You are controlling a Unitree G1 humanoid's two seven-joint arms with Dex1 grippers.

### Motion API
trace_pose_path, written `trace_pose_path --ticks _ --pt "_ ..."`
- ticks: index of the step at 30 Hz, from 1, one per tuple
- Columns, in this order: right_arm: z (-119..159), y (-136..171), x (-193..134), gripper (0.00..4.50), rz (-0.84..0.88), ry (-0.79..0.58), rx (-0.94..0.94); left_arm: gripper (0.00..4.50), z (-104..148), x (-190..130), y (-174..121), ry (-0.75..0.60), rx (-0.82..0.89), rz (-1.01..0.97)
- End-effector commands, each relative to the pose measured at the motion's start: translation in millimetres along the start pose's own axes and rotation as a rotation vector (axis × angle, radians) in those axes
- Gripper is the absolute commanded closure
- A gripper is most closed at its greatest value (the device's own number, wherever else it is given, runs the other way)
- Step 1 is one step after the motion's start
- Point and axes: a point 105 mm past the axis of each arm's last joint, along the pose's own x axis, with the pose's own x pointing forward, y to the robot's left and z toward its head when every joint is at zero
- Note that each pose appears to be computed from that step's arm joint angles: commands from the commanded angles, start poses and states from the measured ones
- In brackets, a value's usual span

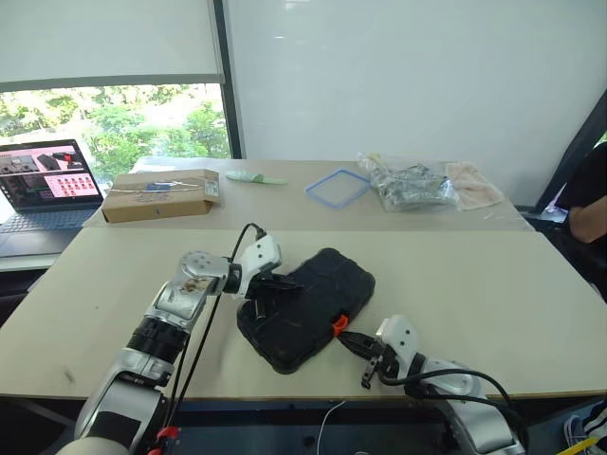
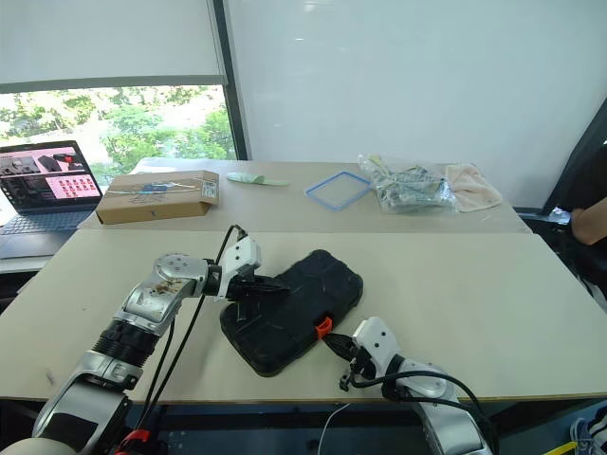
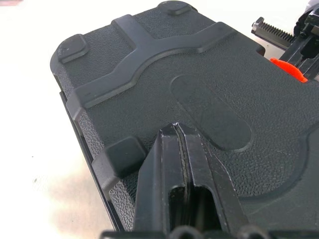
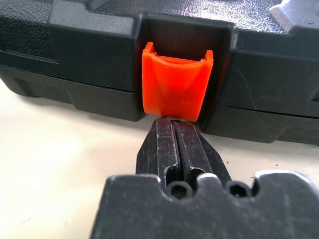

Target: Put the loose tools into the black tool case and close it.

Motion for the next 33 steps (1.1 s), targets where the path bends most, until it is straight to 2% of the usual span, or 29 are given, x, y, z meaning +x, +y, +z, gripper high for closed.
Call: trace_pose_path --ticks 1,7,20,33 --pt "30 -1 -11 4.41 0.011 -0.083 -0.074 4.5 -51 9 -19 0.165 -0.108 -0.056" --pt "33 -3 -15 4.41 -0.007 -0.086 -0.069 4.5 -51 9 -16 0.165 -0.105 -0.051" --pt "30 -3 3 4.41 0.023 -0.075 -0.075 4.5 -50 7 -13 0.162 -0.108 -0.042" --pt "48 -6 15 4.41 0.003 -0.162 -0.064 4.5 -54 12 -19 0.154 -0.136 -0.054"
